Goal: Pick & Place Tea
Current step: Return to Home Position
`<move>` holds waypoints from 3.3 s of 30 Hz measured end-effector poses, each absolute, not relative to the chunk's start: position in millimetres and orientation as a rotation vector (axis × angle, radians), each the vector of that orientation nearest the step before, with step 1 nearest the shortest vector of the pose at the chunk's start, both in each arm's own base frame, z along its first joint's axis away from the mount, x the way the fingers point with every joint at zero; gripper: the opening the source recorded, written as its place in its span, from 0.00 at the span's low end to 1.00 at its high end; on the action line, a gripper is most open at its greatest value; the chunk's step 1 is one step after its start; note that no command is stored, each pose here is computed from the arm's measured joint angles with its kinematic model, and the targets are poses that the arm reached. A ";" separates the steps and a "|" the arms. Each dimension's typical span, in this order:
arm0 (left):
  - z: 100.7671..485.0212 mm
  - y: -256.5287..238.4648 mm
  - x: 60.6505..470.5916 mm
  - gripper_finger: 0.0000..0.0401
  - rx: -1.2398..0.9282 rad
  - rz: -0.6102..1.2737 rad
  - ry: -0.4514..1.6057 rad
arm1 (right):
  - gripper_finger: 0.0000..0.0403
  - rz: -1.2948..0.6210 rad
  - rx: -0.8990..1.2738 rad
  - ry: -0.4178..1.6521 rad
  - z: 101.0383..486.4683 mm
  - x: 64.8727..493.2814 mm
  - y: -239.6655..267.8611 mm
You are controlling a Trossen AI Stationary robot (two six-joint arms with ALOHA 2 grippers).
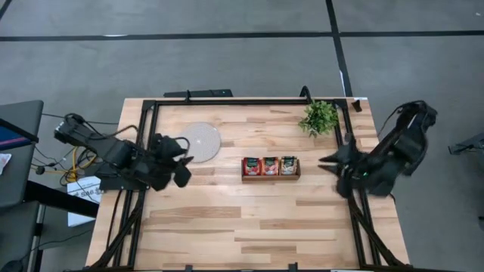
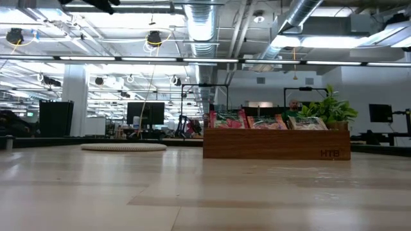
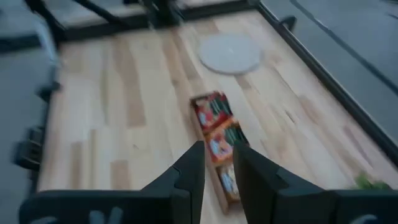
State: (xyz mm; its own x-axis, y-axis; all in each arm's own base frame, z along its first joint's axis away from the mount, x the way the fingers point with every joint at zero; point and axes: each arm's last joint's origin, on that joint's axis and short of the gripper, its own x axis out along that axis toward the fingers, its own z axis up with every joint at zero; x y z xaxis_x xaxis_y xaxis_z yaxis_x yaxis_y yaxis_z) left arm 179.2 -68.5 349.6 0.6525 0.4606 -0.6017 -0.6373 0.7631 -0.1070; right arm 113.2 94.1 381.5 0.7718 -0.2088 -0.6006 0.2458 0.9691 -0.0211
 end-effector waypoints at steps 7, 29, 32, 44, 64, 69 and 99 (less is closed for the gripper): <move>333.8 -49.5 144.9 0.36 -0.364 0.648 0.484 | 0.19 -0.110 0.188 0.442 367.8 78.9 56.5; 254.8 -16.9 105.7 0.36 -0.476 0.576 0.244 | 0.19 0.017 0.304 -0.089 286.5 59.7 28.9; 259.4 -7.8 97.4 0.36 -0.451 0.573 0.223 | 0.19 -0.027 0.278 -0.123 287.9 56.1 21.5; 229.6 0.9 74.7 0.36 -0.539 0.451 0.101 | 0.19 -0.005 0.287 -0.127 265.1 60.7 19.2; 186.6 -1.1 84.0 0.36 -0.563 0.488 0.179 | 0.19 0.103 0.387 -0.074 206.3 80.3 29.0; 185.2 -1.1 83.6 0.36 -0.610 0.493 0.182 | 0.19 0.145 0.334 -0.100 208.7 80.7 28.6; 169.5 -6.3 100.0 0.36 -0.426 0.337 0.023 | 0.19 0.221 0.231 -0.132 180.8 91.9 27.7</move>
